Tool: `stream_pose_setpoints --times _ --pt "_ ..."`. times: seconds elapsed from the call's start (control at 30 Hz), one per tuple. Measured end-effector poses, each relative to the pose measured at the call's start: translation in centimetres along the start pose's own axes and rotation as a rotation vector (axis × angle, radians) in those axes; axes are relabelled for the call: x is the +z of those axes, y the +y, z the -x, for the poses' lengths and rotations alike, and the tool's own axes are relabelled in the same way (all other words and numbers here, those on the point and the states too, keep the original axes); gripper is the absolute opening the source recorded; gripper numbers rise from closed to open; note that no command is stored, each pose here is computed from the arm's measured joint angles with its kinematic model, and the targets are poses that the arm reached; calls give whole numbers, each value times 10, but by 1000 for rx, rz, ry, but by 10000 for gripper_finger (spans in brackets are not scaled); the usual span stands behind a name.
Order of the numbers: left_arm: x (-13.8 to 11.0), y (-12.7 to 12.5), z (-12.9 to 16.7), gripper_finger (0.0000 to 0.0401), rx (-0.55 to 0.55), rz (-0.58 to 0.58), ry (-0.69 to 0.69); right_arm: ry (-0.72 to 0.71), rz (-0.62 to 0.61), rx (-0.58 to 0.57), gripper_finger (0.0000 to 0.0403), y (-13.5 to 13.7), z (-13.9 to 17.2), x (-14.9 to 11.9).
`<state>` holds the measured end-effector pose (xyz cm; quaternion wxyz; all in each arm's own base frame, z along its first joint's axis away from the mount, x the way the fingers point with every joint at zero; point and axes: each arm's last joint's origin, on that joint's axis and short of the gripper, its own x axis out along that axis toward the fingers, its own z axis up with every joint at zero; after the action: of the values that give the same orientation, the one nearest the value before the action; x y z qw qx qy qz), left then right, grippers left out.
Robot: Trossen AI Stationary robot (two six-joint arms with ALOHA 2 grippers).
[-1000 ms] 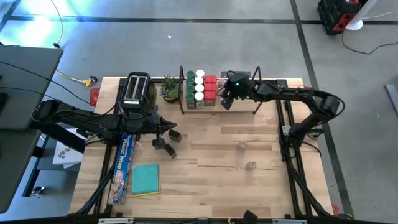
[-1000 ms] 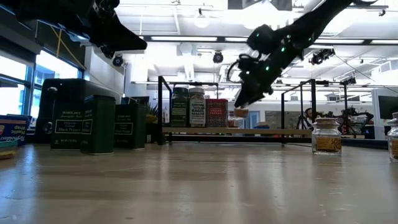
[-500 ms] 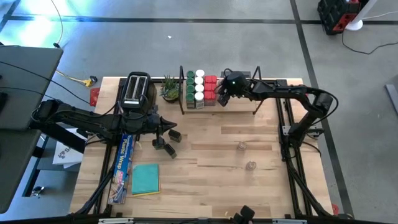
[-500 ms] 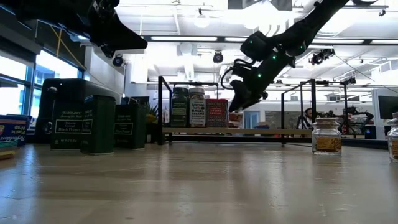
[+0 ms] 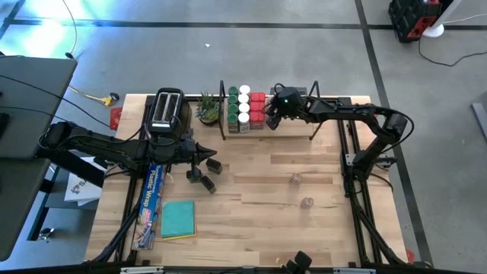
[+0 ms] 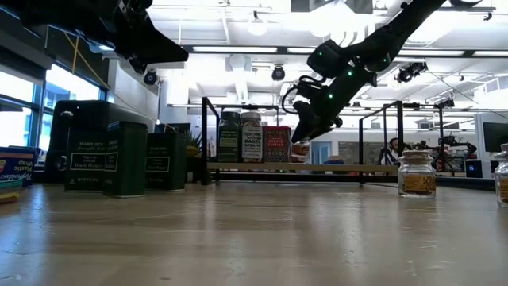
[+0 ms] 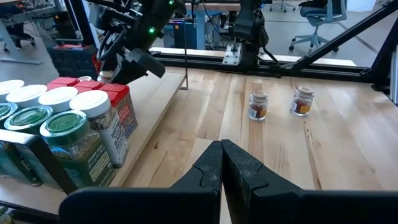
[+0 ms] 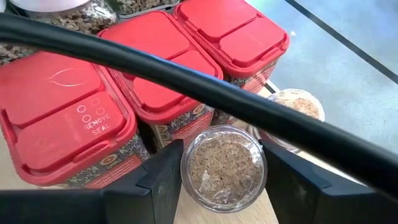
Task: Shelf spices
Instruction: Put the bottom left brown seasoning bottle on the shelf aligned with the other brown seasoning bottle
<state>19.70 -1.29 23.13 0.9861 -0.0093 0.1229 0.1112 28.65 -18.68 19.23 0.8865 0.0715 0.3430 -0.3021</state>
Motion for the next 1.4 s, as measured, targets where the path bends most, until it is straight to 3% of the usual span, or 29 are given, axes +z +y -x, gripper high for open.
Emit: stream_pose_setpoints --times 0.37,0.6,0.77,0.9,1.1,1.4 --pt "0 0 0 0 0 0 0 -18 25 -55 260 -2 2 3" --pt "0 0 0 0 -1 0 -2 -40 43 -88 257 0 38 14" --pt "1 0 0 0 -2 1 -7 21 56 28 225 9 47 9" --pt "1 0 0 0 -2 1 -7 113 37 105 171 13 30 -4" --pt "1 0 0 0 -2 1 -7 123 24 112 93 12 -1 -13" --pt "1 0 0 0 -4 1 -7 75 -36 77 71 5 -4 -9"
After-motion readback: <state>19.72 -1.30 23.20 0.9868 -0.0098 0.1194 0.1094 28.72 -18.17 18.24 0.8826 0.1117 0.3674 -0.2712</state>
